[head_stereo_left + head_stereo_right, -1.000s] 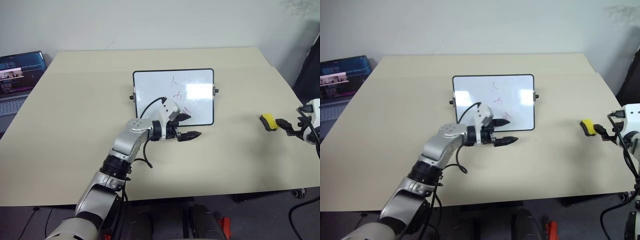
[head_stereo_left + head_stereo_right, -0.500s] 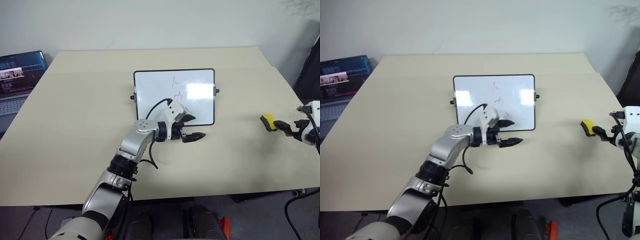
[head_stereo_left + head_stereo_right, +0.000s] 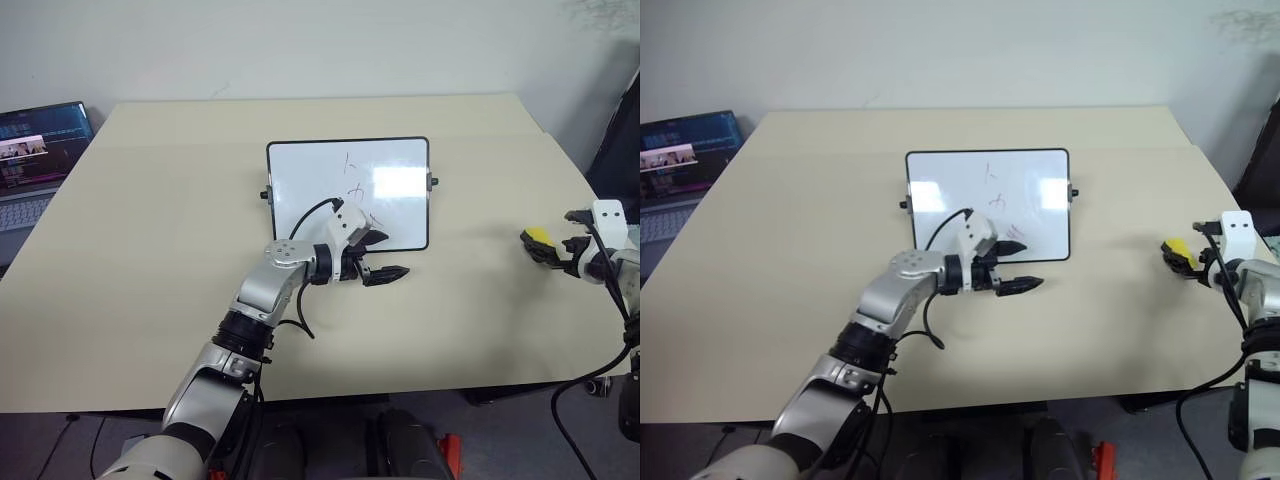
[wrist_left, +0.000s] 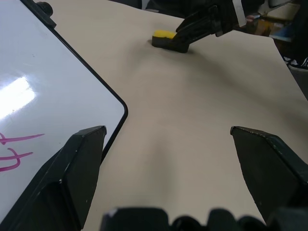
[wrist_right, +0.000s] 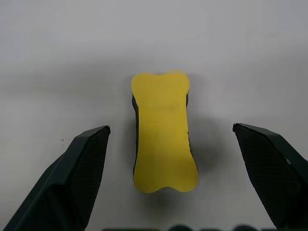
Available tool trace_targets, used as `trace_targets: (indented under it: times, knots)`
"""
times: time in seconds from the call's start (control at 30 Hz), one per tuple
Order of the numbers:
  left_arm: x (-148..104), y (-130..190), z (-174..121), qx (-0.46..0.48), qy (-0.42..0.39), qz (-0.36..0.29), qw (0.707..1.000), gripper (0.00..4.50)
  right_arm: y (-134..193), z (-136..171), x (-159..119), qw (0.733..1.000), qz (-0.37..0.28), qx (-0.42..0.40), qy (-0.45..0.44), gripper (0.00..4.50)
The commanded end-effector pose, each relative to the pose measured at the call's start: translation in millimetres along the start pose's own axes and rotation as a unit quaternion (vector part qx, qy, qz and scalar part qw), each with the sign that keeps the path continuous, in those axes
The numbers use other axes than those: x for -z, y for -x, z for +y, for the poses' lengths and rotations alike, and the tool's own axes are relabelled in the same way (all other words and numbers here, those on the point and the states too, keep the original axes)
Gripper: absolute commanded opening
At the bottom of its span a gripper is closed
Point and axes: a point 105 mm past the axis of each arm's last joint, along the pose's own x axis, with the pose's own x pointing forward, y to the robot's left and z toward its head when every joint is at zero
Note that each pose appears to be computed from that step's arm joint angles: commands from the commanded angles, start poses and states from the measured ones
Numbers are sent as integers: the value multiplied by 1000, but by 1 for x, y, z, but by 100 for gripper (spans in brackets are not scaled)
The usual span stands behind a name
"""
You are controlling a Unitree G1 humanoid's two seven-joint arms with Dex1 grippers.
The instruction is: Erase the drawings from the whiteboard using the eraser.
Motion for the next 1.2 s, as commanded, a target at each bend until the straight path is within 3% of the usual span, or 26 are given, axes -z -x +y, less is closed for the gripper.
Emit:
trace_targets:
  times: [0.03, 0.3, 0.33, 0.67, 0.93, 1.2]
  knots:
    - [-13, 2, -3, 1, -24, -14, 1000, 450, 2, -3, -17, 1000, -27, 6, 12, 394]
    - [-12, 3, -4, 0, -23, -11, 1000, 450, -3, -2, -11, 1000, -25, 7, 6, 106]
    - [-12, 3, -4, 0, -23, -11, 1000, 450, -4, -2, -10, 1000, -24, 7, 7, 90]
    - [-12, 5, -3, -4, -22, -10, 1000, 450, -4, 1, -14, 999, -31, 4, 10, 85]
    - [-21, 51, 39, -102, -32, -11, 994, 450, 29, 38, -74, 991, -114, -41, 57, 85]
    - [-36, 117, 83, -226, -52, -12, 973, 450, 40, 107, -129, 970, -191, -107, 107, 85]
